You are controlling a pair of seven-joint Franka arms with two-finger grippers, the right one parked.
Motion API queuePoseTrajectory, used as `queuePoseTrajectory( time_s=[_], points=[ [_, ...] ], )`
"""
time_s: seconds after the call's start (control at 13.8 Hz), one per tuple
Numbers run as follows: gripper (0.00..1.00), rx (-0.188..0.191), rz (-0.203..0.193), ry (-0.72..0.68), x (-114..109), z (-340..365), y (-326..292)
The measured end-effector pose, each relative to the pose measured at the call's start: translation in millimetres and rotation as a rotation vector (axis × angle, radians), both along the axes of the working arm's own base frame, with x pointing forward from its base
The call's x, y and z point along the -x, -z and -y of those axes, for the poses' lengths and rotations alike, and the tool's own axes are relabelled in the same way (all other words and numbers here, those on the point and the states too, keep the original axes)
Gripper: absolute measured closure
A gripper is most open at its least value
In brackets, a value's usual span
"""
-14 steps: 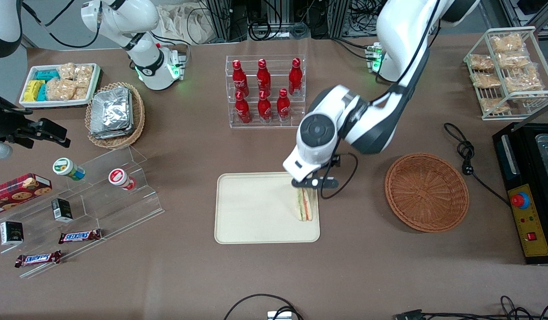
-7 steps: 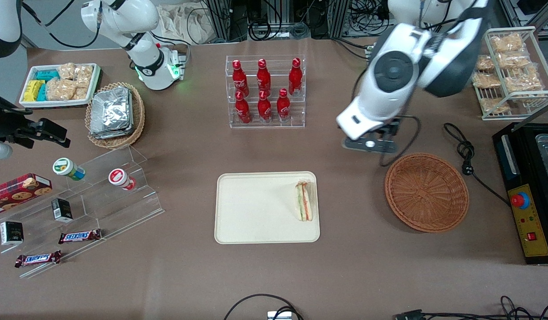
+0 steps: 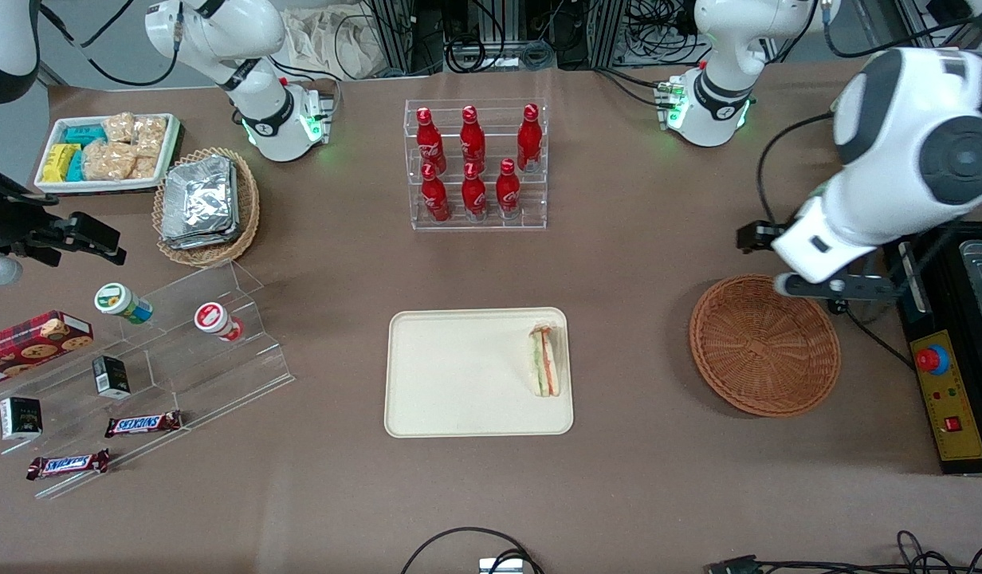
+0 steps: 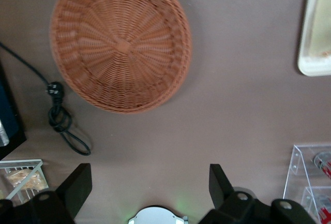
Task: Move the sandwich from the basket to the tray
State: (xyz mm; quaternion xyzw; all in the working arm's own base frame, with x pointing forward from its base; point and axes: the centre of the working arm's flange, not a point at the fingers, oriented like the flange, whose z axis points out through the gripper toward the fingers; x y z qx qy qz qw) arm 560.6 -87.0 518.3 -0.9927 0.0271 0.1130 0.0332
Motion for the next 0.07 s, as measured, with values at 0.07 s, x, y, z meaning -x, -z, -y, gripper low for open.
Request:
queuePoseTrajectory(
  time_s=[0.07],
  points=[
    [0.00,-0.008,0.008,-0.021,-6.8,-14.4,-1.4]
  ],
)
